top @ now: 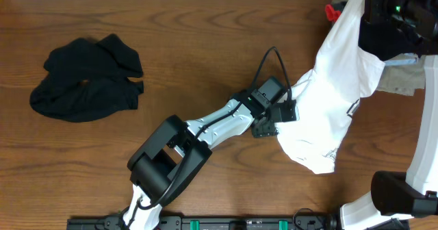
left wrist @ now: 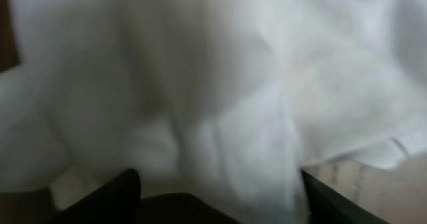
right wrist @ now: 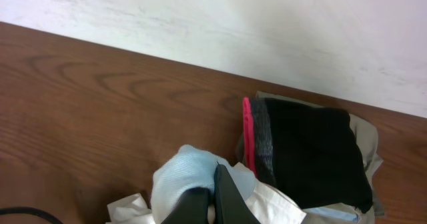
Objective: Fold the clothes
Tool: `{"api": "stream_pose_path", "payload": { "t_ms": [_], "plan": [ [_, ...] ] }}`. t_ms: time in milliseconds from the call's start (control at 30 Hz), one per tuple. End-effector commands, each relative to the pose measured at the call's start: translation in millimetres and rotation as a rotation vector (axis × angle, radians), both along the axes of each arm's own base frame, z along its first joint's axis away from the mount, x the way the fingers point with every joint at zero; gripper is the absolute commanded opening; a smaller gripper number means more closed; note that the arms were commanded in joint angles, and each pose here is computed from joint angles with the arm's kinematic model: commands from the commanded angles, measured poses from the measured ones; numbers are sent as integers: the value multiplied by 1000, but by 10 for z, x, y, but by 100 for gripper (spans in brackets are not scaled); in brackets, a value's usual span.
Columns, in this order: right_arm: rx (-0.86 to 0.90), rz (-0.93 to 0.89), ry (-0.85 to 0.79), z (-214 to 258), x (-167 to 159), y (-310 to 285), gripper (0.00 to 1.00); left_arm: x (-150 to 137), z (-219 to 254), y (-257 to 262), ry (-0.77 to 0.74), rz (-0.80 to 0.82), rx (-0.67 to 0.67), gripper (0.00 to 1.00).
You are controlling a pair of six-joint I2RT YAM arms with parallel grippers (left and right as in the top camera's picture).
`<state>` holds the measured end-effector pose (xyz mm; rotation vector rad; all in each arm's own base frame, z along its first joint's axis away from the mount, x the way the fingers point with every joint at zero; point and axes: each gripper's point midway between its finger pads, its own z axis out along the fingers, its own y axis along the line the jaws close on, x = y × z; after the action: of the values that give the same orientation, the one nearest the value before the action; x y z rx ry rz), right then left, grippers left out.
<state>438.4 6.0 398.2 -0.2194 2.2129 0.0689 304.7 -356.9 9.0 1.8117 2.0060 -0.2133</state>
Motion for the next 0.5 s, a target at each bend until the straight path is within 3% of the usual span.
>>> {"api": "stream_pose_path", "payload": {
  "t_ms": [0,467],
  "plan": [
    [-3,7,-15,44,6,-33,2,133,39,39,-59,46,26,72],
    [-2,7,-3,-8,43,-35,4,86,391,-119,-111,40,-42,71]
  ]
}}
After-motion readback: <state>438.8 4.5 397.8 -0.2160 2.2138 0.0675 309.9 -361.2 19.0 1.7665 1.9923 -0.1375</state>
